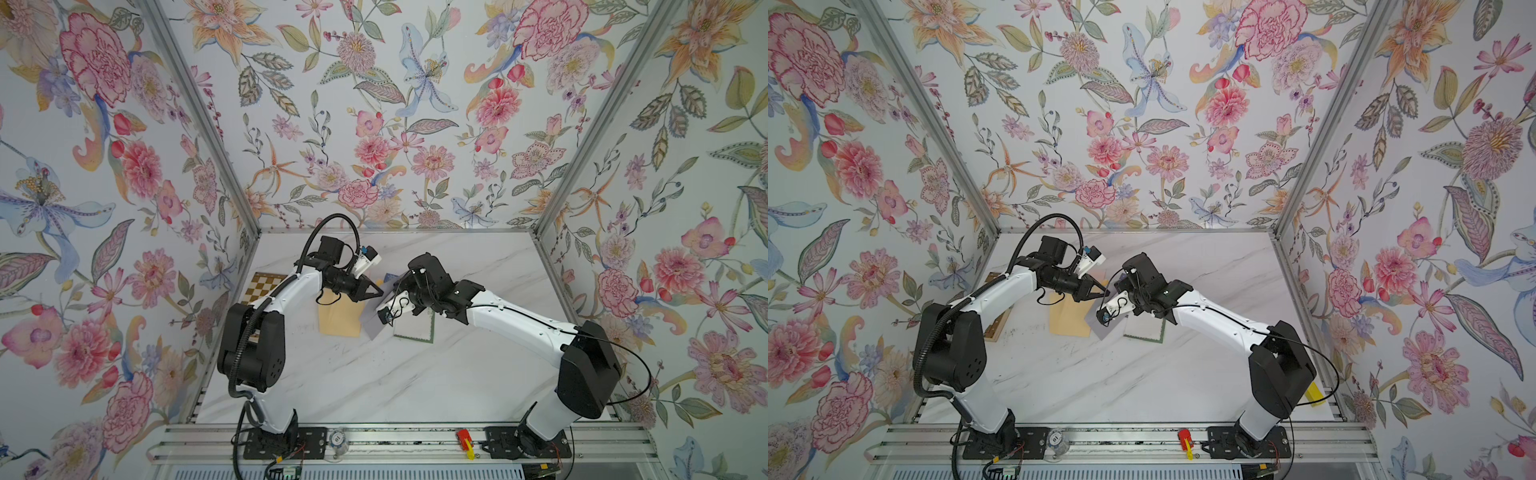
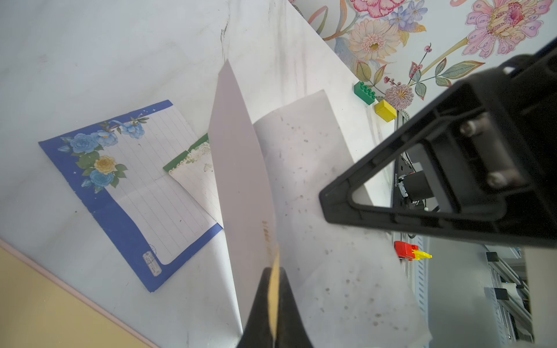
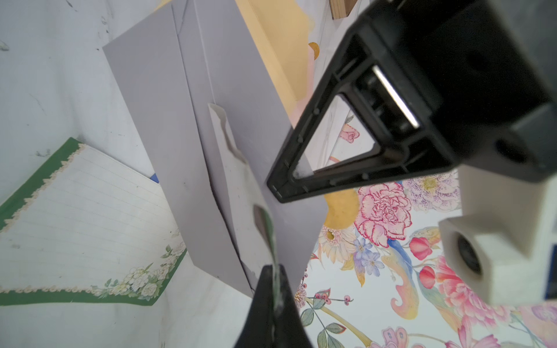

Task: Fold the letter paper in half and place it into the envelope
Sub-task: Place the letter paper in the envelope.

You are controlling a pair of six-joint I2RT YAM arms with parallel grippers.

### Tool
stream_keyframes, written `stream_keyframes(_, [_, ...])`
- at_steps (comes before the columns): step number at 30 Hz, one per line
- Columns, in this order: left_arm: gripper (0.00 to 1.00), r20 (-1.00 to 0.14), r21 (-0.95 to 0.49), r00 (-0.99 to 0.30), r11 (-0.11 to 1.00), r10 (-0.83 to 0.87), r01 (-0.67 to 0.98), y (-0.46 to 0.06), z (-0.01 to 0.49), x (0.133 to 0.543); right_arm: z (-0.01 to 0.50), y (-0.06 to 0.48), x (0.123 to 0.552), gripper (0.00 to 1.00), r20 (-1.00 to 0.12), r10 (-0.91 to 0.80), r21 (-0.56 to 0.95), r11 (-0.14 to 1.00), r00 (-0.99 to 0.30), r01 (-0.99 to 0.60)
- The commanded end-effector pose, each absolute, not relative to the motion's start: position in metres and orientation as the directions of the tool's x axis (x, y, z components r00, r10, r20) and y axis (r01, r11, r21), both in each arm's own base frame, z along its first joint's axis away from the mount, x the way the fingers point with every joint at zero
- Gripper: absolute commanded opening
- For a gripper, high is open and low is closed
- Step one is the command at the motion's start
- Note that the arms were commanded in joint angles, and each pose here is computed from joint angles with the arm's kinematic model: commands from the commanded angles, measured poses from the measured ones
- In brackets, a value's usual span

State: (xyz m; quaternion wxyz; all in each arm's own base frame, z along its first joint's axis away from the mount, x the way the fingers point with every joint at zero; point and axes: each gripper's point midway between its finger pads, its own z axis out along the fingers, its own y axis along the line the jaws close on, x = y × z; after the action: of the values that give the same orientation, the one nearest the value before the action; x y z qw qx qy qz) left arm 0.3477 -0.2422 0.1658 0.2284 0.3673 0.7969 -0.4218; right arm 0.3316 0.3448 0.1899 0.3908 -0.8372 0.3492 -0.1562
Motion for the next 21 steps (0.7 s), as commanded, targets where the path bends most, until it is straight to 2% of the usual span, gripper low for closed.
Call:
stream_keyframes(1, [0.00,-0.690,-0.504,-0.613,0.352,0.385,0.788,-0.240,0.176,0.339,0.178,0.347,0.333,0.00,-0.042,-0.717,-0.749,-0.439,0.696,-0.497])
stream_keyframes(11, [0.00,-0.689,-0.503,-0.613,0.354,0.387,0.789,-0.239,0.176,0.336,0.173,0.323,0.351,0.00,-0.022,-0.771,-0.743,-0.413,0.636,-0.526])
stream_keyframes(21, [0.00,-0.692,-0.502,-0.611,0.351,0.386,0.790,-0.241,0.179,0.334,0.157,0.324,0.342,0.00,-0.052,-0.771,-0.714,-0.416,0.634,-0.564])
